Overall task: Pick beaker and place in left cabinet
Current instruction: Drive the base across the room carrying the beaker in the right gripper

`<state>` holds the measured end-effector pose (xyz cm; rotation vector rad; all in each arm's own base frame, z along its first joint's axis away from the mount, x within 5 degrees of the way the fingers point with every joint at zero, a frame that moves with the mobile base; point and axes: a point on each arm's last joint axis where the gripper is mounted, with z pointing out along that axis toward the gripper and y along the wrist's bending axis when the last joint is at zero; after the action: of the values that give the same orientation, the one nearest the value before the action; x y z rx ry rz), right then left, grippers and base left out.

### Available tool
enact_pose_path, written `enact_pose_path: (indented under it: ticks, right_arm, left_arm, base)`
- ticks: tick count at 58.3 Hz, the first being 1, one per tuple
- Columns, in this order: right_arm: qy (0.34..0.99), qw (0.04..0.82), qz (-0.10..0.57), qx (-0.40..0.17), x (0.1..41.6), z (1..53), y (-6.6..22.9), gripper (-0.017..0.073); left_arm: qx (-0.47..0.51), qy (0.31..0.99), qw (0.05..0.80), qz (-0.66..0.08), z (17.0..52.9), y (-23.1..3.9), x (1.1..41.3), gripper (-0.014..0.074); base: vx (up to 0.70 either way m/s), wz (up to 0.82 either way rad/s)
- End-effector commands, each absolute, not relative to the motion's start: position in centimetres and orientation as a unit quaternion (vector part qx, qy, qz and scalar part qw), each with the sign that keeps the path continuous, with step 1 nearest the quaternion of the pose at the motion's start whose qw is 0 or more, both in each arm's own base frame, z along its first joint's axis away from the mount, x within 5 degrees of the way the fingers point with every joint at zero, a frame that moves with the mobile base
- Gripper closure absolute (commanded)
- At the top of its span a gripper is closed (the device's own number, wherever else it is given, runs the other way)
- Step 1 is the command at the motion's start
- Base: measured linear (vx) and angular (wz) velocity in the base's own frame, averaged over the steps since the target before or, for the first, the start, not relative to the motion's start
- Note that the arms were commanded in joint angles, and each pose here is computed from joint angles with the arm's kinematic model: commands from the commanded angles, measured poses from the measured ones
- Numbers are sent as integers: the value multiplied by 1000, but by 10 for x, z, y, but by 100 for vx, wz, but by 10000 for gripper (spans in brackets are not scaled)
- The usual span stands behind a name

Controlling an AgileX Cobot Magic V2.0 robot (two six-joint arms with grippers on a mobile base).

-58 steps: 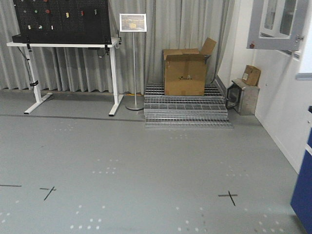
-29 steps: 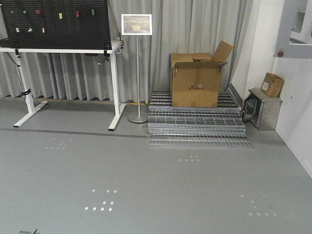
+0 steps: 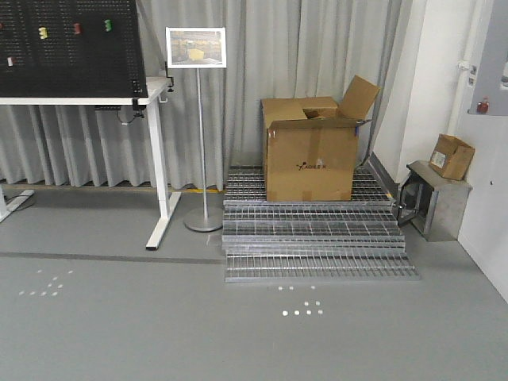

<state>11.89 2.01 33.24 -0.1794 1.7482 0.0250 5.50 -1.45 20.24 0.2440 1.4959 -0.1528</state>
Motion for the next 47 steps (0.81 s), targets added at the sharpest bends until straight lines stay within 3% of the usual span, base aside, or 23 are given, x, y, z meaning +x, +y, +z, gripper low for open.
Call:
enact_pose_path:
  ticks: [1, 47]
  right_arm:
    - [735, 671, 16, -96, 119, 347, 23, 565]
    - [735, 671, 16, -96, 119, 347, 23, 565]
  left_arm:
    - [102, 646, 752, -77, 206, -14, 54, 593]
    - [102, 646, 752, -77, 206, -14, 54, 593]
  base:
    - [72, -9]
    - [70, -9]
